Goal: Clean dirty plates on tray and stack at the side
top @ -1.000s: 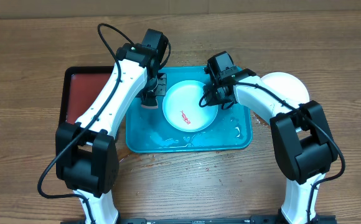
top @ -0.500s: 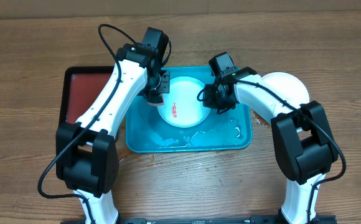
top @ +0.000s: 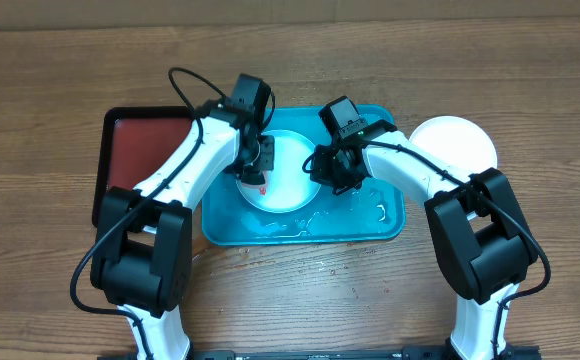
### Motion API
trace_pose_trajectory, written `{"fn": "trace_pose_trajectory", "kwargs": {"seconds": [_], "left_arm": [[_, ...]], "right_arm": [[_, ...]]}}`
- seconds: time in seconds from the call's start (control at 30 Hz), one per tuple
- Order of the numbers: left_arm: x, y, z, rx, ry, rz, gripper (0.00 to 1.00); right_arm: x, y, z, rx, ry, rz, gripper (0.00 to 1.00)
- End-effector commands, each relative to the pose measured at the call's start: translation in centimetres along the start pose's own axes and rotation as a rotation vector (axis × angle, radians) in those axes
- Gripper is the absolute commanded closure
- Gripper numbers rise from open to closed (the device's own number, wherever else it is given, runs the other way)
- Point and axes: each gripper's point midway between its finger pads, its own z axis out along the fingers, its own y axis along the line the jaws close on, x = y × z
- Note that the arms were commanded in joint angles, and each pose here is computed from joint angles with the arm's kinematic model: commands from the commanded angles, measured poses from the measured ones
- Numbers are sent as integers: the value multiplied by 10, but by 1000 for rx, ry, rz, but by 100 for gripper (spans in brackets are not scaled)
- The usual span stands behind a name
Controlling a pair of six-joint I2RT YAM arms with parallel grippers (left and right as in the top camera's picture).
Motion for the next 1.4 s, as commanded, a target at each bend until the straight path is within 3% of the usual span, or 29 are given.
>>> {"fn": "trace_pose_trajectory", "kwargs": {"seconds": [0.0, 0.3, 0.57, 0.67, 0.77, 0.83, 0.93, 1.1, 1.23, 1.33, 1.37], "left_arm": [[17, 3, 13, 1, 35, 24, 96], [42, -39, 13, 218, 116, 172, 96], [21, -51, 13, 269, 27, 198, 96], [-8, -35, 16, 153, -93, 174, 96], [-27, -5, 15, -26, -174, 50, 96], [-30, 15, 13, -137, -201, -39, 96], [-19, 21, 14, -162, -162, -64, 96], [25, 2, 19, -43, 41, -18, 96], [56, -39, 11, 220, 182, 125, 96], [57, -66, 3, 399, 171, 225, 96], [51, -67, 4, 398, 148, 231, 96]], "right_arm": [[28, -18, 23, 60, 88, -2, 96], [29, -17, 23, 54, 92, -3, 96], [29, -17, 23, 53, 92, -6, 96], [29, -17, 23, 54, 92, -6, 96], [29, -17, 23, 54, 92, -6, 96], [29, -17, 23, 54, 92, -6, 96], [29, -17, 23, 54, 92, -6, 96], [29, -17, 23, 54, 92, -6, 96], [28, -16, 23, 52, 90, -6, 96], [28, -16, 23, 51, 89, -6, 96], [28, -16, 23, 51, 89, -6, 96]]}}
